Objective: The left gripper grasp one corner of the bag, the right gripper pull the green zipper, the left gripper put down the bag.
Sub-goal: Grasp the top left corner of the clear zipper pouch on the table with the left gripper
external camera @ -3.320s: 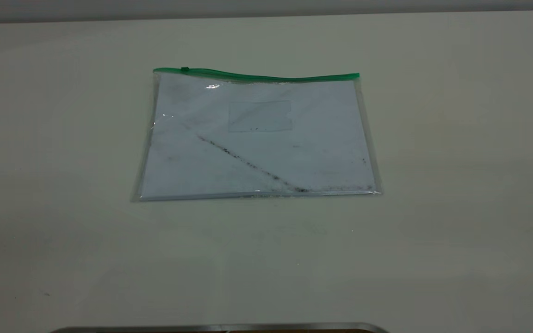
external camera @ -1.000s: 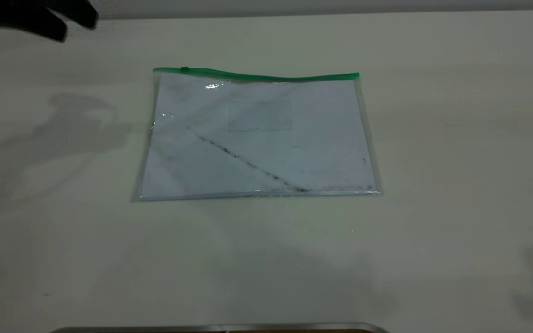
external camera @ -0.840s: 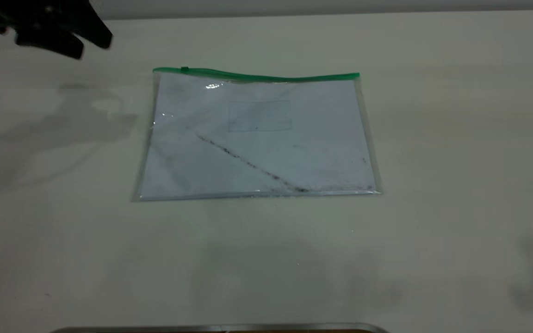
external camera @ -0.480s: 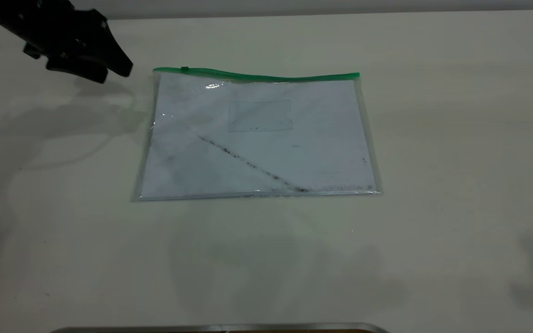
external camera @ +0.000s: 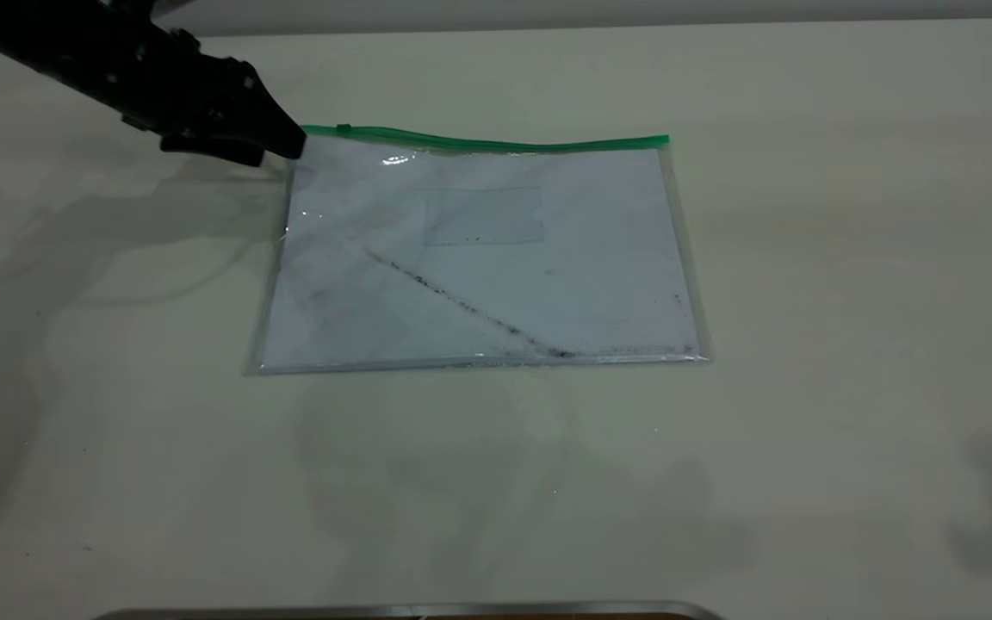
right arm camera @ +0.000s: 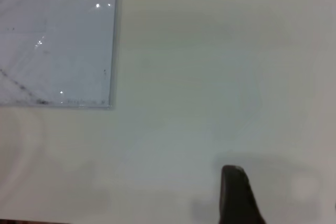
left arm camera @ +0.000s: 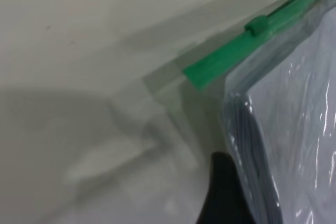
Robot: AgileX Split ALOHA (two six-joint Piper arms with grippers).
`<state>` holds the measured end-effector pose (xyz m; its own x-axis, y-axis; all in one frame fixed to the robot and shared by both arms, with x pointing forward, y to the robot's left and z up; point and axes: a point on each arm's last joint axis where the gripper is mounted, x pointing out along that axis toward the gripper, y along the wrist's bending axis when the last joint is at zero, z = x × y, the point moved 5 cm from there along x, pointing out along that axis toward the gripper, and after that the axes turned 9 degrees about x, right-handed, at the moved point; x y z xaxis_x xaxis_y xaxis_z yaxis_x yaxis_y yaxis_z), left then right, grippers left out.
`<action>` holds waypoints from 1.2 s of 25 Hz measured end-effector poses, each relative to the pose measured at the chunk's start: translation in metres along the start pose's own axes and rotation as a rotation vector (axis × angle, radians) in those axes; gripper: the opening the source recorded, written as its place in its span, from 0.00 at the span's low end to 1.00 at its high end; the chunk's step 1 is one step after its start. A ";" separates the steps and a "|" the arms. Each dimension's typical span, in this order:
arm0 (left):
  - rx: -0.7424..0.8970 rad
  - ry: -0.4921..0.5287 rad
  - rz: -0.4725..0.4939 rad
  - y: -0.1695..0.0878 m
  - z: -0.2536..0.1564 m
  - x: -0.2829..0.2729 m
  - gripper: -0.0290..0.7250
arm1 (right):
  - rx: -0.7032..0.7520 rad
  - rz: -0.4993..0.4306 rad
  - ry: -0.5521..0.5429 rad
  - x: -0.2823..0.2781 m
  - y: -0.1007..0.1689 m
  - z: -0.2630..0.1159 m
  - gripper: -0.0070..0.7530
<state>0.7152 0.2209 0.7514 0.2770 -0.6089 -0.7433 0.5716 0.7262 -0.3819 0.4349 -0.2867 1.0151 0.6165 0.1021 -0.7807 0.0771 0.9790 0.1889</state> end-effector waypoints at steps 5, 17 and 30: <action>-0.008 -0.031 -0.007 0.002 -0.002 0.013 0.82 | 0.000 0.000 0.001 0.000 0.000 0.000 0.64; -0.017 -0.114 -0.018 -0.001 0.005 0.025 0.82 | 0.000 0.000 0.002 0.000 0.000 0.000 0.64; -0.018 -0.157 -0.053 -0.006 0.000 0.042 0.54 | 0.000 0.000 0.002 0.000 0.000 0.000 0.64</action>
<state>0.7236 0.1907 0.7222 0.3645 -0.6881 -0.6274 0.5754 0.6962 -0.4293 0.4347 -0.2866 1.0149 0.6150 0.1024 -0.7819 0.0772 0.9790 0.1889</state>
